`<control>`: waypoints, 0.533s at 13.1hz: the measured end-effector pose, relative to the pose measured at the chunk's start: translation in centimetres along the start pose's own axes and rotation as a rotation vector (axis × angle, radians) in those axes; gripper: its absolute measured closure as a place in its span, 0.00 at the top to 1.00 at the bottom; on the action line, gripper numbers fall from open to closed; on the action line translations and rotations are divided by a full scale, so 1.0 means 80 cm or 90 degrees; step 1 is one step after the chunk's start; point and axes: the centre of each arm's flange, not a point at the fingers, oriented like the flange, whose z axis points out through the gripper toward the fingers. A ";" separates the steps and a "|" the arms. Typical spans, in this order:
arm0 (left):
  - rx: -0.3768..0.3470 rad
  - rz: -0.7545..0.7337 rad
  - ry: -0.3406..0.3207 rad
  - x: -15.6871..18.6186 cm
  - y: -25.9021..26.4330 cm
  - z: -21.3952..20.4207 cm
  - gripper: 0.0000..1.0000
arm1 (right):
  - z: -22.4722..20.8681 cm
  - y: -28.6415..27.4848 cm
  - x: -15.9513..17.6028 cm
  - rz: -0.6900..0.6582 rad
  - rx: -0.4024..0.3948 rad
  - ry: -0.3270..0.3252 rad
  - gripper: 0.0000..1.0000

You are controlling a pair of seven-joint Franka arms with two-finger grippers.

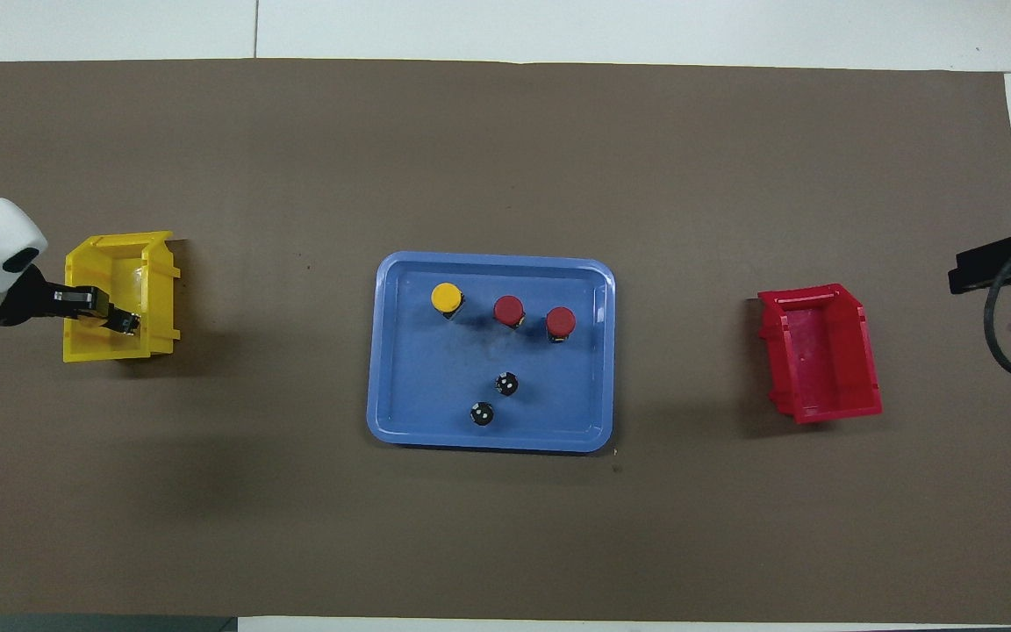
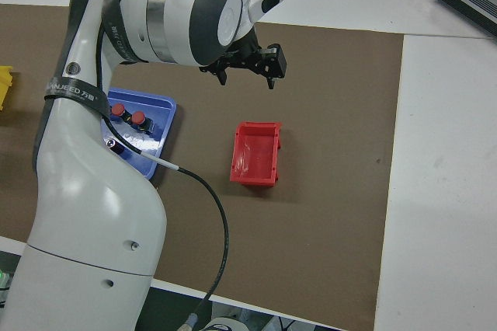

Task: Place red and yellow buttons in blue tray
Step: 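Grasp the second yellow button with the left gripper and lift it, then carry the yellow button with the left gripper and lower it into the tray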

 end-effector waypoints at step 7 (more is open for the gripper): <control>-0.007 -0.070 0.048 0.028 0.371 0.014 0.41 | -0.002 0.003 0.000 0.003 0.000 0.001 1.00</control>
